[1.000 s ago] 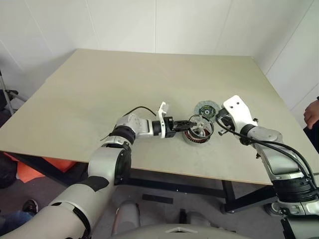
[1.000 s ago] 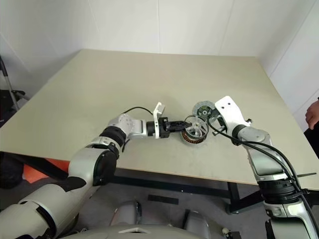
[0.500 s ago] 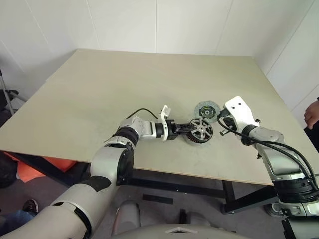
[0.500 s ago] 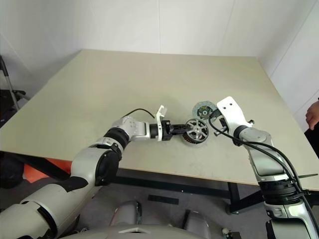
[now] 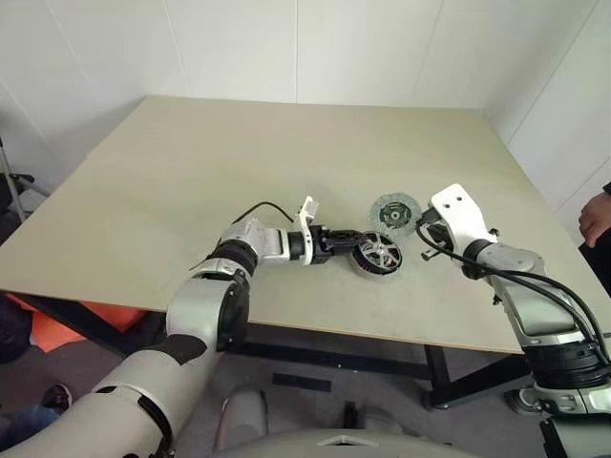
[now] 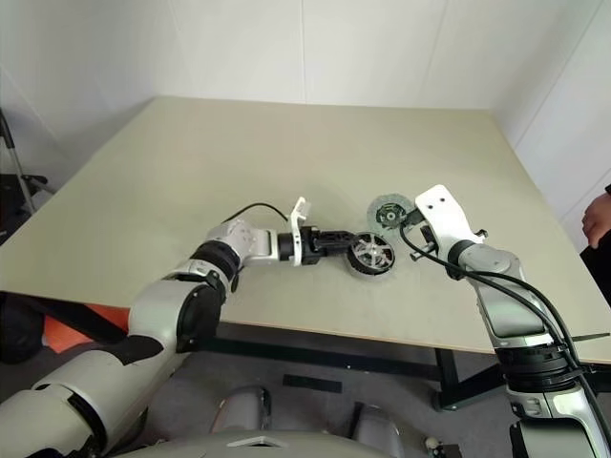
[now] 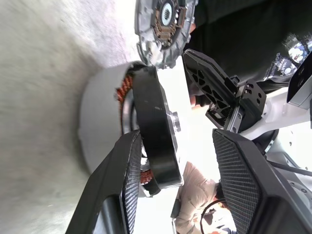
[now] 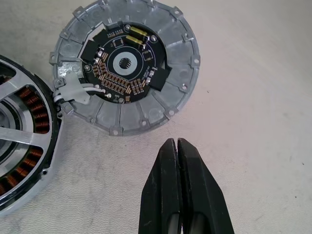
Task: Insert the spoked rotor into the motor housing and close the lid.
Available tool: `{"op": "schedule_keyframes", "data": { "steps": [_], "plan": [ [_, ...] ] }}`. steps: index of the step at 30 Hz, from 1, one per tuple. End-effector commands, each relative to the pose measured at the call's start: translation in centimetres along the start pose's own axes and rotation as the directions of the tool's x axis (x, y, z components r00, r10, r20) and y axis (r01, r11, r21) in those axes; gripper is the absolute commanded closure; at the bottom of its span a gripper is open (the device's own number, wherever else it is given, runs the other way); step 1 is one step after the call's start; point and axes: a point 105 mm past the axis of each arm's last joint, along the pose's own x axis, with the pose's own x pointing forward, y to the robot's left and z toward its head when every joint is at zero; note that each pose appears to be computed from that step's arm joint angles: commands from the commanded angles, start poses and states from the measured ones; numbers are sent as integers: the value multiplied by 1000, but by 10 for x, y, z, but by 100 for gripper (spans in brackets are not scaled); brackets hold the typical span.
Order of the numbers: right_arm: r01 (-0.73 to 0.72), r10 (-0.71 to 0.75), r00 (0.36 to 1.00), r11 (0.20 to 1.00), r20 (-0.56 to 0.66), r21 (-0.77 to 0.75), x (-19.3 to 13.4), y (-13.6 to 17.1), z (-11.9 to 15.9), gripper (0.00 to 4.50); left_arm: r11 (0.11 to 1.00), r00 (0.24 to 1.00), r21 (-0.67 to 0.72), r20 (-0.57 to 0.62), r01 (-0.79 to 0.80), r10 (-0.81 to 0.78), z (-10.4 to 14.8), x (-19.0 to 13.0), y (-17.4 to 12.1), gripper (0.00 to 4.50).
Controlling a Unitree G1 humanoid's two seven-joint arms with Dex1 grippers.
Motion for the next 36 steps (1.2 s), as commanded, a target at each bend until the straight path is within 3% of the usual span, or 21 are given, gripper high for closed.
{"op": "schedule_keyframes", "data": {
  "steps": [1, 8, 13, 18, 21, 25, 27, 36],
  "plan": [
    [-5, 11, 995, 998, 98, -59, -10, -3, 27, 450, 994, 999, 106, 37, 25, -29, 21, -10, -13, 209],
    [-149, 166, 970, 983, 179, -107, -18, 24, 46, 450, 975, 997, 223, 81, -2, -17, 37, -23, -15, 209],
    [-194, 211, 963, 974, 170, -116, -15, 36, 42, 450, 924, 983, 368, 177, -107, 43, 54, -36, -8, 209],
    [-233, 249, 951, 967, 182, -102, -12, 47, 43, 450, 902, 965, 398, 253, -168, 68, 66, -49, -5, 209],
    [-299, 299, 939, 954, 170, -27, -3, 64, 30, 450, 899, 954, 390, 285, -199, 88, 69, -55, 0, 209],
    [-354, 353, 935, 934, 48, 40, 16, 93, -14, 450, 896, 941, 381, 325, -227, 100, 74, -59, 2, 209],
    [-329, 329, 944, 944, 18, 34, 20, 91, -24, 450, 896, 933, 375, 345, -236, 102, 77, -61, 2, 209],
    [-243, 249, 955, 968, 162, -59, 10, 55, 23, 450, 891, 923, 365, 363, -269, 130, 78, -65, 9, 209]
  ]
}}
